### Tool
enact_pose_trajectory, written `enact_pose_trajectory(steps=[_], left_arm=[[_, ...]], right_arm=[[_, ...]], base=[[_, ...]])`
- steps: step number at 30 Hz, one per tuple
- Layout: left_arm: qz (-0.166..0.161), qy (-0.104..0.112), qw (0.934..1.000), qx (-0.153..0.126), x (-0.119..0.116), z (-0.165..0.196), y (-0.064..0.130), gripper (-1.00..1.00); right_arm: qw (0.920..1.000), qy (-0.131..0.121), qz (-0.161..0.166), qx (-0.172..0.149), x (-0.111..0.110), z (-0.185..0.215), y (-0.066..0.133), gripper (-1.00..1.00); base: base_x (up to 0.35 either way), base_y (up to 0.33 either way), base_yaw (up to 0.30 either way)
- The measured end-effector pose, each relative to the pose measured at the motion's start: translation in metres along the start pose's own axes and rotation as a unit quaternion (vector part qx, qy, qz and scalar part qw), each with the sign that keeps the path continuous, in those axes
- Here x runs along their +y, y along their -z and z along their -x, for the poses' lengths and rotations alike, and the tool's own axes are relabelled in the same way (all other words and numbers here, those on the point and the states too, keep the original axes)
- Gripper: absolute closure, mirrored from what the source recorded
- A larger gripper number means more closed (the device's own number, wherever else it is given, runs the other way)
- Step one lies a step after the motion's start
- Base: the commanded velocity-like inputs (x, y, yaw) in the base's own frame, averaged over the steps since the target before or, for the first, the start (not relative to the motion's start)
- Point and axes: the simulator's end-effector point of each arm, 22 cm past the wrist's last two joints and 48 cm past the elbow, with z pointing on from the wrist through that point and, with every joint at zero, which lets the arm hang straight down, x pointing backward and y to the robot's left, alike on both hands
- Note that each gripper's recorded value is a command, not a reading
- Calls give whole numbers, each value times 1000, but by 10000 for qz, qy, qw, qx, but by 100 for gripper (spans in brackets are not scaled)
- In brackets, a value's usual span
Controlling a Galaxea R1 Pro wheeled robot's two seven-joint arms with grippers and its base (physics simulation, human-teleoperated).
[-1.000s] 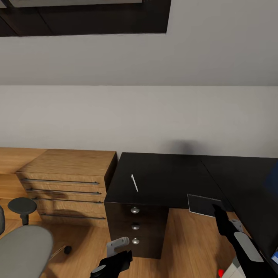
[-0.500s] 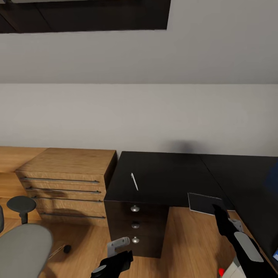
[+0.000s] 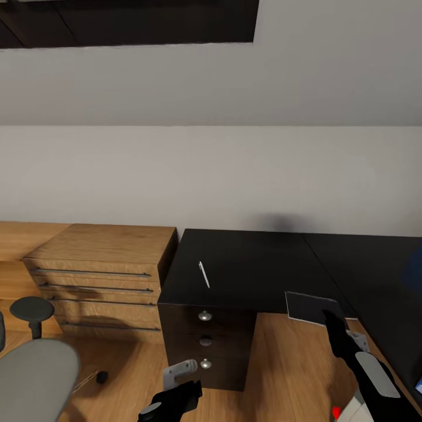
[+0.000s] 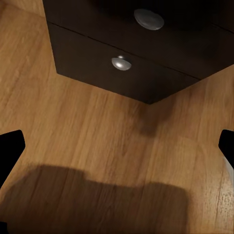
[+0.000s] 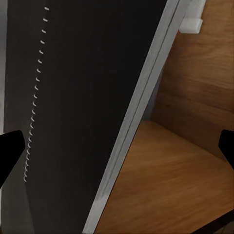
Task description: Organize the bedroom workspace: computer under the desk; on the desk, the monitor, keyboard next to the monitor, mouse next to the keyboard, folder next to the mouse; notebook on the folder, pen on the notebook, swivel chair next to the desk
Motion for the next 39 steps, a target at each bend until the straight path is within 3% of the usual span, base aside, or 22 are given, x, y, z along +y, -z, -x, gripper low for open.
enact_pose_trajectory(steps=[29,30,39], left_arm=[[84,-25,10000,47,7,-5,-5,-100],[84,-25,10000,48,7,-5,-5,-100],[85,-25,9999,48,7,-5,-5,-100]], right_arm=[[10000,6,13,-4,1,1,0,-100],[10000,5,13,-4,1,1,0,100],[10000,6,32,-9,3,2,0,100]], base=[[31,0,0],[1,0,0],[0,0,0]])
